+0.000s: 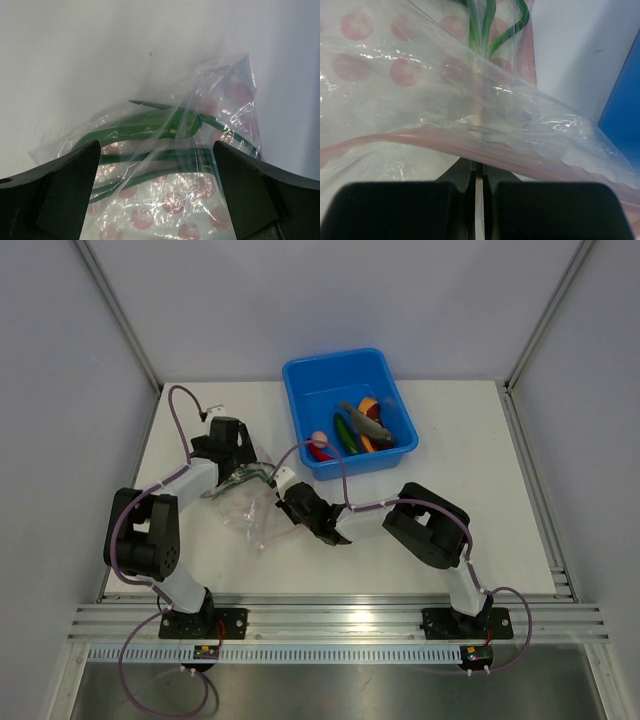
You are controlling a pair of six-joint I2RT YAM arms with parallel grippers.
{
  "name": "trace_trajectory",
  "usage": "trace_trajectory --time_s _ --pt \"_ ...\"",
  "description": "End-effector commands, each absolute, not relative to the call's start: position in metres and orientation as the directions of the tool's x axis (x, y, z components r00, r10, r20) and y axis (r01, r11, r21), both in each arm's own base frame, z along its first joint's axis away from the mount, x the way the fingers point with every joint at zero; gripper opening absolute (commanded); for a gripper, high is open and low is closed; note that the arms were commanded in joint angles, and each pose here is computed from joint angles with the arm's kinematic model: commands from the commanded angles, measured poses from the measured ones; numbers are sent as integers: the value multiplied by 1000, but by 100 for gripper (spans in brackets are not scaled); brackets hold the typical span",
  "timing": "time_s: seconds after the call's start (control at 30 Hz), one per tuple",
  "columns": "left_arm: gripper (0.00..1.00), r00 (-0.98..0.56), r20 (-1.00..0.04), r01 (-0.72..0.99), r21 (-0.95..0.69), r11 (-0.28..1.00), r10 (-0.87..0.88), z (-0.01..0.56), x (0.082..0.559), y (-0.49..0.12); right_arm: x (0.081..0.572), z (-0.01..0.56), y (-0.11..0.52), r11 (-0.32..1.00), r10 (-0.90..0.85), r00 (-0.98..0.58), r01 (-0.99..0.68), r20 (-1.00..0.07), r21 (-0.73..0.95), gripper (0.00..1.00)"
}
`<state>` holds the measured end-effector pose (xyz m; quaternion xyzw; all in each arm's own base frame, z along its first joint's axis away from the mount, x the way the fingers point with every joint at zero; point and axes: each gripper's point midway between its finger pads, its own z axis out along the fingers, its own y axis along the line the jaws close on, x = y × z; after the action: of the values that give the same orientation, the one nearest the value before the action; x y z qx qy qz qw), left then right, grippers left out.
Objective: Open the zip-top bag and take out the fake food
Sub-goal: Pick up the fake vegetable from the zipper food storage bag.
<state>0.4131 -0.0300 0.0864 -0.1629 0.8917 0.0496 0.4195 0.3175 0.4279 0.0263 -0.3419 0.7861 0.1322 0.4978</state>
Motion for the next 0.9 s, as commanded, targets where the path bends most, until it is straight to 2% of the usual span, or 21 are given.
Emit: trace_trajectory --time_s 0.0,0.07,0.1,0.17,0.2,0.27,0.73,0.87 --pt "95 -591 -763 -338 -59 939 -261 89 429 -31 318 66 442 729 -326 -211 -677 -921 -103 0" --pt "77 -602 -748 -335 -80 939 -279 87 429 -30 317 66 443 728 -328 -209 -677 -921 -105 0" --pt "60 -601 -746 -348 -79 934 -287 86 428 -27 318 67 443 730 -325 -208 -676 -922 -105 0" --pt "43 -582 -750 -383 -87 920 -313 90 423 -19 317 68 443 728 -326 -206 -677 -923 -106 0" --pt "20 -574 -751 -405 -87 910 -327 92 422 -15 318 68 441 731 -326 -207 -674 -922 -108 0" --pt "1 -571 -747 -439 -74 895 -341 93 416 -7 318 67 442 732 -328 -208 -673 -922 -109 0" --pt "0 -528 -765 -531 -41 846 -369 97 400 15 311 106 440 740 -314 -127 -654 -941 -159 0" --pt "0 -521 -767 -549 -35 835 -375 98 397 19 310 113 436 742 -346 -85 -634 -934 -217 0"
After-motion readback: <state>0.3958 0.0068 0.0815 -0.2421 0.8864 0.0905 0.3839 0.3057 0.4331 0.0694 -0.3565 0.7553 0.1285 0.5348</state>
